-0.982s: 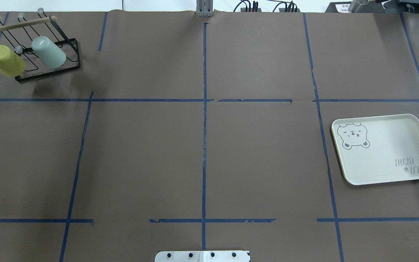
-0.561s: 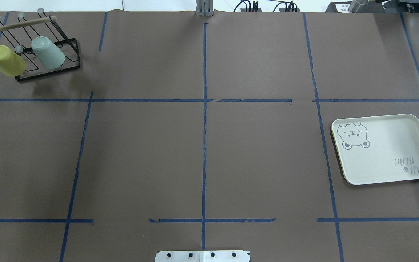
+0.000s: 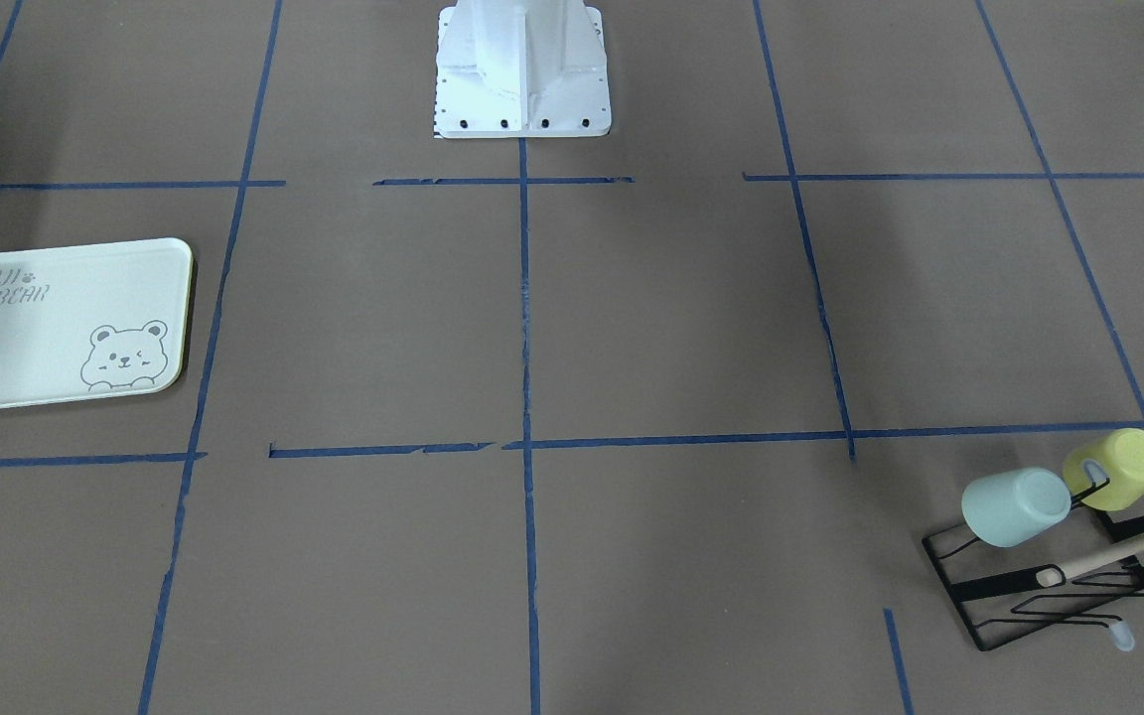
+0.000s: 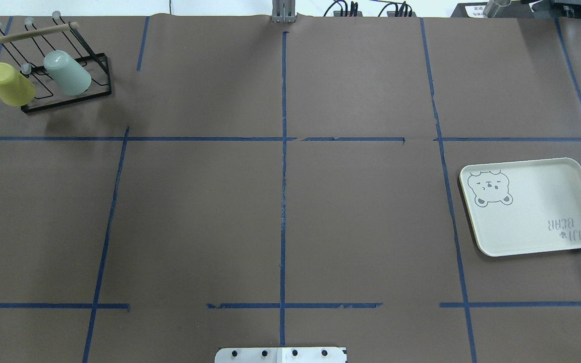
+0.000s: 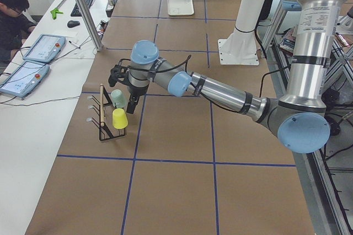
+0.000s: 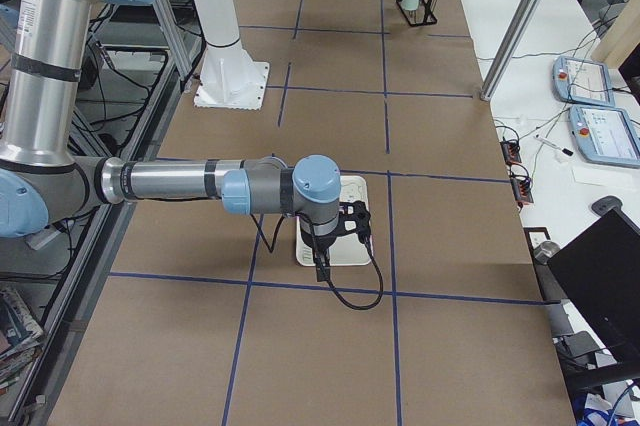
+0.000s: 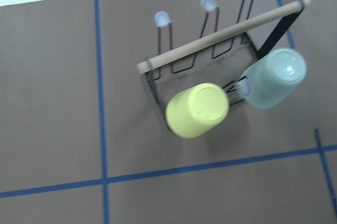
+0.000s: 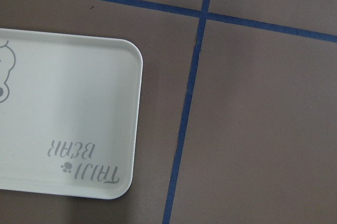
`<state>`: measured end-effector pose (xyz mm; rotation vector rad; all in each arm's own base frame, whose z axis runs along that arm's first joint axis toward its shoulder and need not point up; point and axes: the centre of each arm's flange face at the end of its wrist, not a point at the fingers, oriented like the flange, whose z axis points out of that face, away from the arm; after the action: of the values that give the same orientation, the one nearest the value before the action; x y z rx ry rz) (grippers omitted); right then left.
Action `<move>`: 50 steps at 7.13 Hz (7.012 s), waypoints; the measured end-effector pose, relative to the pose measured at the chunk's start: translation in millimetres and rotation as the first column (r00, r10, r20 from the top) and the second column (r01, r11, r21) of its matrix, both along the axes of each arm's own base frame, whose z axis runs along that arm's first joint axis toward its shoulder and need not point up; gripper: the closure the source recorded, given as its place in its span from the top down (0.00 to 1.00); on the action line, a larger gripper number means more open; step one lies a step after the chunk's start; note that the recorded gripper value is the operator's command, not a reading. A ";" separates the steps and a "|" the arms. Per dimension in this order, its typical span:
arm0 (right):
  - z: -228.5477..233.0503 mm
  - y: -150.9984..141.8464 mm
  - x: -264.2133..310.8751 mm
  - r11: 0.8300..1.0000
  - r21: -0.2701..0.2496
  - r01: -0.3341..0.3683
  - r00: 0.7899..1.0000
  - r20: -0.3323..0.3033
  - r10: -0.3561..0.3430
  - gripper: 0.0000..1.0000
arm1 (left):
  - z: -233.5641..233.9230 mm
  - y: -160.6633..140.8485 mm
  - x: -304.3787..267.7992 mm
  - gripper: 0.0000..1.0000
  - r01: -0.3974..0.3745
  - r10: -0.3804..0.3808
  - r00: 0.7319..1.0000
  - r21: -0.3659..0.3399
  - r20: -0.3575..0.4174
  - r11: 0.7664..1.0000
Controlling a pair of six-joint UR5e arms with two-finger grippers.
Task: Left arm grabs green cup and hands to right arm on tray
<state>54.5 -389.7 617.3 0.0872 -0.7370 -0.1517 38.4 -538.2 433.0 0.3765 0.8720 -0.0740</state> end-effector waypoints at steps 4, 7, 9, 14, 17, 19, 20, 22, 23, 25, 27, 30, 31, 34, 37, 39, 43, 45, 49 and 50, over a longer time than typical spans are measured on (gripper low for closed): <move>0.8 0.1 0.0 1.000 -0.002 0.000 1.000 -0.001 0.000 1.00 | -35.8 -34.9 141.2 1.00 0.256 -0.256 0.961 0.017 0.100 0.967; 0.8 0.1 0.0 1.000 -0.002 -0.001 1.000 0.000 0.001 1.00 | -16.9 -58.7 178.2 1.00 0.381 -0.393 0.909 0.104 0.142 0.919; 0.8 0.1 0.0 1.000 -0.003 -0.001 1.000 0.000 0.001 1.00 | -1.7 -71.0 199.3 1.00 0.423 -0.440 0.889 0.138 0.127 0.895; 1.0 0.1 -0.1 1.000 -0.005 -0.002 1.000 0.001 0.002 1.00 | 30.1 -83.6 220.7 1.00 0.430 -0.447 0.888 0.148 0.109 0.891; 0.8 0.1 -0.1 1.000 -0.004 -0.002 1.000 0.002 0.002 1.00 | 38.8 -84.7 230.4 1.00 0.420 -0.437 0.892 0.143 0.117 0.896; 1.4 0.2 -0.1 1.000 -0.006 -0.002 1.000 0.001 0.002 1.00 | 47.3 -84.7 237.7 1.00 0.412 -0.428 0.895 0.139 0.123 0.901; 1.4 0.2 -0.1 1.000 -0.005 -0.002 1.000 0.001 0.002 1.00 | 50.1 -85.7 240.1 1.00 0.410 -0.426 0.896 0.138 0.125 0.902; 1.5 0.2 -0.1 1.000 -0.006 -0.002 1.000 0.001 0.002 1.00 | 52.4 -86.1 241.9 0.99 0.408 -0.424 0.896 0.137 0.127 0.903; 1.5 0.2 -0.1 1.000 -0.006 -0.002 1.000 0.001 0.002 1.00 | 51.9 -86.2 242.4 0.91 0.407 -0.423 0.897 0.138 0.127 0.903; 1.0 0.1 -0.1 1.000 -0.005 -0.002 1.000 0.002 0.002 1.00 | 49.4 -86.9 243.0 0.73 0.404 -0.421 0.898 0.142 0.124 0.904; 0.7 0.1 -0.1 1.000 -0.004 -0.002 1.000 0.002 0.002 1.00 | 45.4 -87.4 243.5 0.68 0.401 -0.419 0.900 0.149 0.120 0.904; 0.7 0.1 -0.1 1.000 -0.004 -0.002 1.000 0.002 0.002 1.00 | 42.4 -87.8 241.5 0.63 0.400 -0.419 0.901 0.155 0.117 0.903; 0.7 0.1 -0.1 1.000 -0.004 -0.002 1.000 0.002 0.002 1.00 | 41.8 -87.5 239.6 0.63 0.395 -0.415 0.902 0.162 0.120 0.904; 0.7 0.1 -0.1 1.000 -0.004 -0.002 1.000 0.002 0.002 1.00 | 21.6 -79.8 227.7 0.60 0.355 -0.385 0.916 0.220 0.113 0.908; 0.6 0.2 -0.1 1.000 -0.004 -0.002 1.000 0.002 0.002 1.00 | 12.7 -65.6 195.0 0.60 0.329 -0.349 0.934 0.201 0.072 0.923; 1.2 0.7 -0.1 1.000 -0.006 -0.003 1.000 0.002 0.003 1.00 | 8.2 -59.1 168.0 0.59 0.319 -0.342 0.936 0.218 0.080 0.922; -4.1 -4.6 -1.8 1.000 0.013 -0.004 1.000 0.009 0.004 1.00 | -60.0 -41.6 135.5 0.59 0.374 -0.390 0.919 0.182 0.061 0.910; -20.4 -12.4 -15.9 0.999 0.015 -0.036 0.994 0.101 0.035 1.00 | -68.3 -28.1 169.0 0.59 0.441 -0.437 0.897 0.058 -0.068 0.896; -89.3 -21.9 -91.1 0.980 -0.021 -0.198 0.923 0.333 0.194 1.00 | -104.8 35.9 272.2 0.59 0.380 -0.422 0.826 -0.183 -0.373 0.907; -111.3 -20.2 -110.4 0.972 -0.050 -0.232 0.886 0.402 0.232 1.00 | -114.8 51.4 287.3 0.59 0.346 -0.414 0.788 -0.229 -0.456 0.910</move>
<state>-55.9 -409.9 506.0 0.2102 -1.1362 0.1014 325.7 -486.8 318.2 0.4110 1.2837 -0.6309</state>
